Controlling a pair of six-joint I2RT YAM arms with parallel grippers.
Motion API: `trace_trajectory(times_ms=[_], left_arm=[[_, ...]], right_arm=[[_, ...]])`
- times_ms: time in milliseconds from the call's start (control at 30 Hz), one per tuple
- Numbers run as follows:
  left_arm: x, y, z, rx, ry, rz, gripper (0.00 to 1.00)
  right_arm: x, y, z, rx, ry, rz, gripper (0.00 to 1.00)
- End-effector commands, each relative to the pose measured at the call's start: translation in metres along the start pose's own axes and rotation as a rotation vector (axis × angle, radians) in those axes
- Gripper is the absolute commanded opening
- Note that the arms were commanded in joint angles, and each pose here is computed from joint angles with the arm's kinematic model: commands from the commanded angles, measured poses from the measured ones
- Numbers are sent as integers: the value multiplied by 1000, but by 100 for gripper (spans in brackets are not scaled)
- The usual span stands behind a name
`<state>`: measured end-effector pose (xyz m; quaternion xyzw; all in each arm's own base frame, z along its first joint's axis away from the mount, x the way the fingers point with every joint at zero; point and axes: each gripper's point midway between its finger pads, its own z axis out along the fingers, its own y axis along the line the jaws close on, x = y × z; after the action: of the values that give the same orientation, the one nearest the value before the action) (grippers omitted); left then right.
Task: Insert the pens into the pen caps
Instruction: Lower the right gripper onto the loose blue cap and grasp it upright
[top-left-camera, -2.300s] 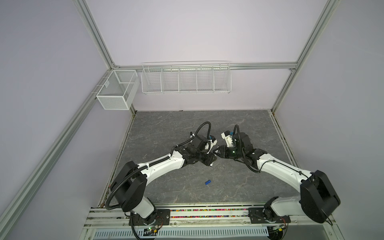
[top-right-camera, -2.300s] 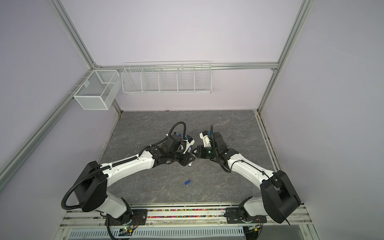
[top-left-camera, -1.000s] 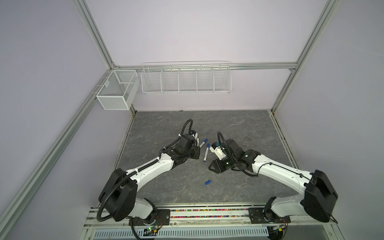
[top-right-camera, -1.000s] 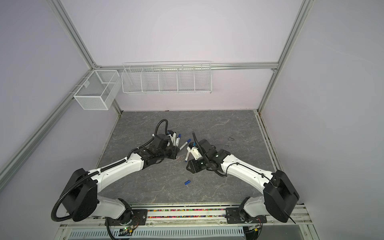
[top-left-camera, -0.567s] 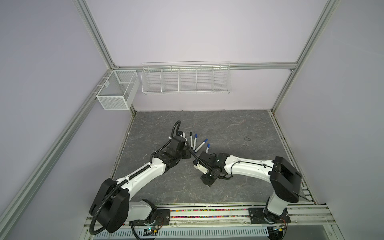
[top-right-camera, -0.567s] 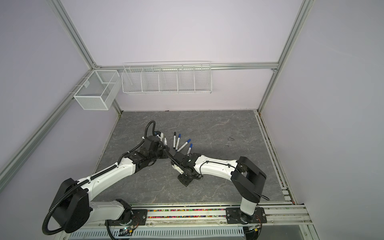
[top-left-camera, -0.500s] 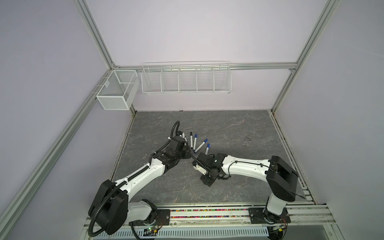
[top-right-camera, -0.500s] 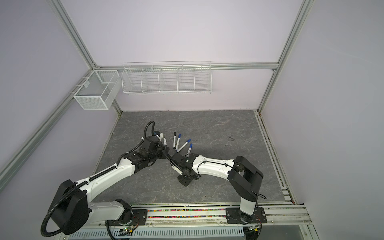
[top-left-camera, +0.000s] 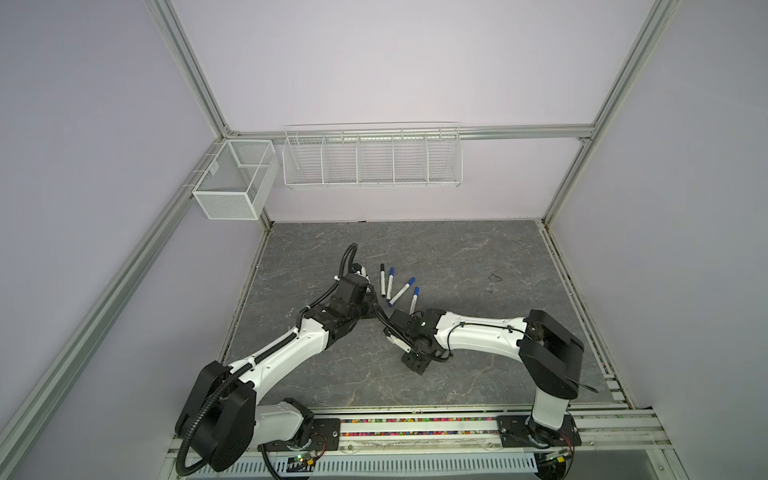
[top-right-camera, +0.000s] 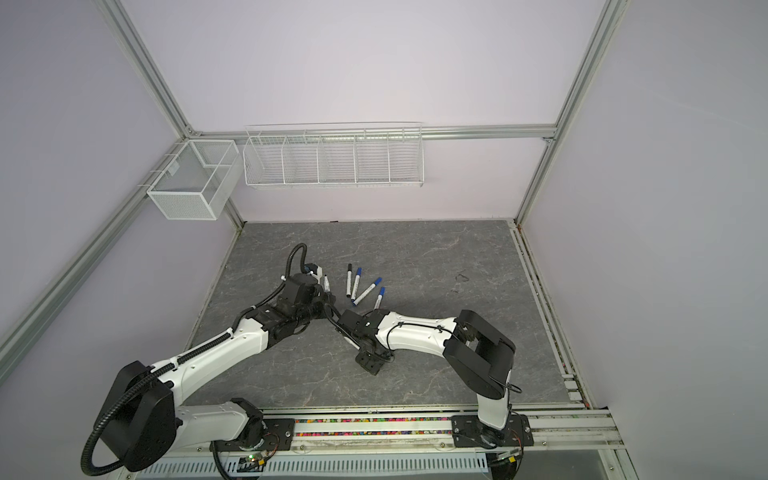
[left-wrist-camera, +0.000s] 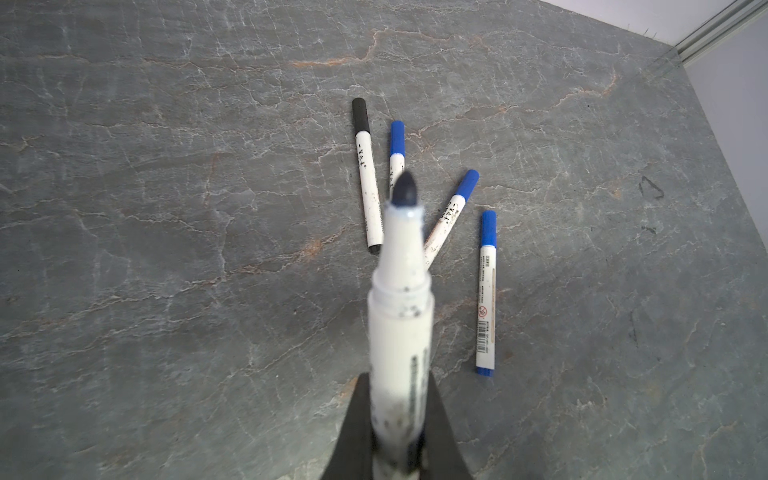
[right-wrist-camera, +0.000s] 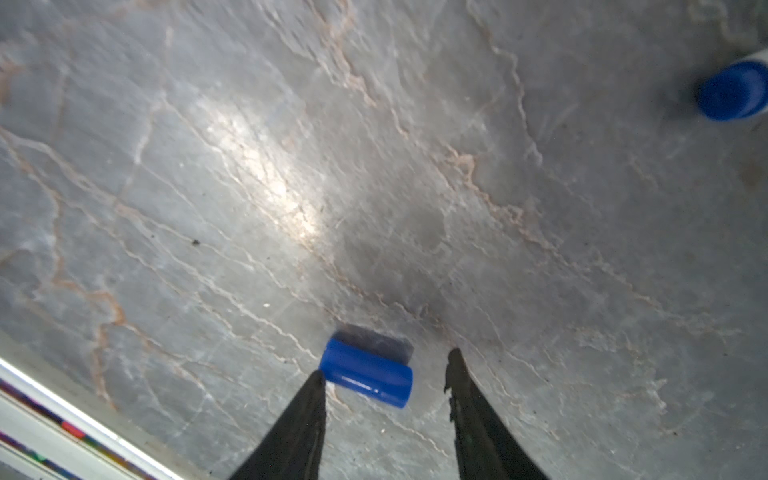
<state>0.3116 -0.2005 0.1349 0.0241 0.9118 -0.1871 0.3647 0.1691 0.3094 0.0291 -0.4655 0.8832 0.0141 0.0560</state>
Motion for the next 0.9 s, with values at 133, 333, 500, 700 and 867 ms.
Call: trace_trajectory(times_ms=[133, 333, 500, 700, 867], left_arm=[[-2, -4, -1, 23, -14, -21, 0], [-1, -7, 1, 36, -5, -30, 0], [0, -6, 1, 32, 1, -31, 0], [0, -5, 1, 25, 4, -28, 0], [1, -7, 3, 36, 12, -28, 0]], right_arm=[[20, 6, 12, -4, 78, -44, 50], [22, 9, 13, -12, 82, -51, 50], [22, 9, 16, -10, 80, -47, 49], [33, 10, 22, -15, 103, -22, 45], [36, 10, 27, -18, 105, 0, 34]])
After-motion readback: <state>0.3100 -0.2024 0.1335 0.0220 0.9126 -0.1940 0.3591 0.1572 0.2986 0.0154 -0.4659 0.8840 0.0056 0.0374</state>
